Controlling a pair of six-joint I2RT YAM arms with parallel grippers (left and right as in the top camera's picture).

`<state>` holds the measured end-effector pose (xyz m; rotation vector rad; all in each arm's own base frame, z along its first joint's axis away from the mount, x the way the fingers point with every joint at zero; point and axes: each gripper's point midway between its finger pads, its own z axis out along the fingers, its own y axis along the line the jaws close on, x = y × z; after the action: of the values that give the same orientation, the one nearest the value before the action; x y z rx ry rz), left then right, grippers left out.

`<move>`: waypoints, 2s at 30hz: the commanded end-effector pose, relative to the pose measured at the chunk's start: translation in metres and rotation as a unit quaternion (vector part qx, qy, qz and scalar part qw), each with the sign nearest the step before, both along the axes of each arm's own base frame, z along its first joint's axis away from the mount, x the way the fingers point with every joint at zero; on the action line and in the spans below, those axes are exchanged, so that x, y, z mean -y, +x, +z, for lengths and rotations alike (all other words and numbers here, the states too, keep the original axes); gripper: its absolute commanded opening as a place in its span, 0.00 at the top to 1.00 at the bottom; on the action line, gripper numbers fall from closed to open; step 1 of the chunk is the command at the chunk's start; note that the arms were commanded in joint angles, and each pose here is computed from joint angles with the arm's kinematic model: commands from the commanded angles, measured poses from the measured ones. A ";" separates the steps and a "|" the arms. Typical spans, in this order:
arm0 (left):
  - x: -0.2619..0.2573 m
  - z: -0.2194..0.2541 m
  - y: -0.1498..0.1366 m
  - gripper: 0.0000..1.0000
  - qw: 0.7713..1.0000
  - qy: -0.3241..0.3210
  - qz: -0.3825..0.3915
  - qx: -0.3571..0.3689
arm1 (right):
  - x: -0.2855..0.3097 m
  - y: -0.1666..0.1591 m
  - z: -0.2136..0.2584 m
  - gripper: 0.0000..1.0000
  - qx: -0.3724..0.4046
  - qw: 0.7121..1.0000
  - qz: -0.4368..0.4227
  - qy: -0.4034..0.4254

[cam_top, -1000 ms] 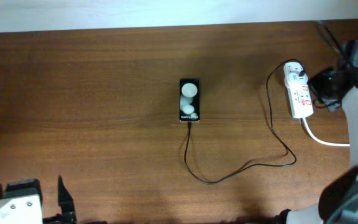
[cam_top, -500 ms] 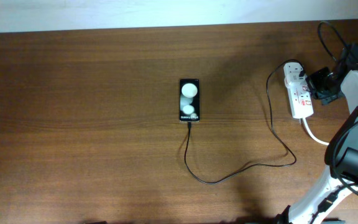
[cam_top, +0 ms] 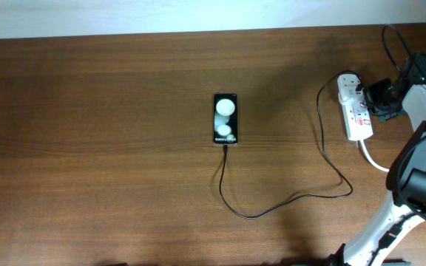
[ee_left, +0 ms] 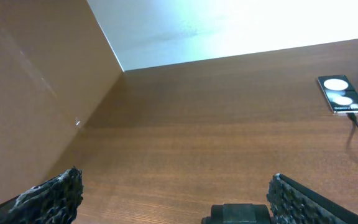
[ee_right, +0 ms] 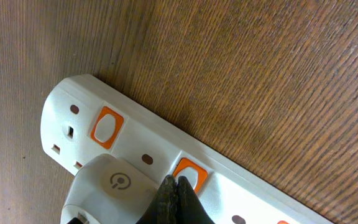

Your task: Plug charger to phone and switch on socket

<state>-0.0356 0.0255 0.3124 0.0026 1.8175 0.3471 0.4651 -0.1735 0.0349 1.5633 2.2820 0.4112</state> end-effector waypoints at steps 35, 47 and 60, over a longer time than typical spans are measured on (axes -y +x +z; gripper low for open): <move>0.001 0.009 0.000 0.01 1.000 0.003 -0.006 0.026 | -0.048 -0.124 0.186 0.96 -0.006 0.989 0.114 -0.098; 0.001 -0.005 -0.002 0.01 1.000 0.001 -0.006 -0.004 | -0.126 -0.289 0.330 0.36 0.185 0.950 0.122 -0.218; 0.001 -0.005 -0.002 0.01 1.000 0.001 -0.006 -0.004 | -0.132 -0.318 0.309 0.01 0.131 0.963 0.120 -0.203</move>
<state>-0.0368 0.0253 0.3085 0.0045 1.8316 0.3466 0.1474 -0.0362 0.3453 0.9663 2.1762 0.2165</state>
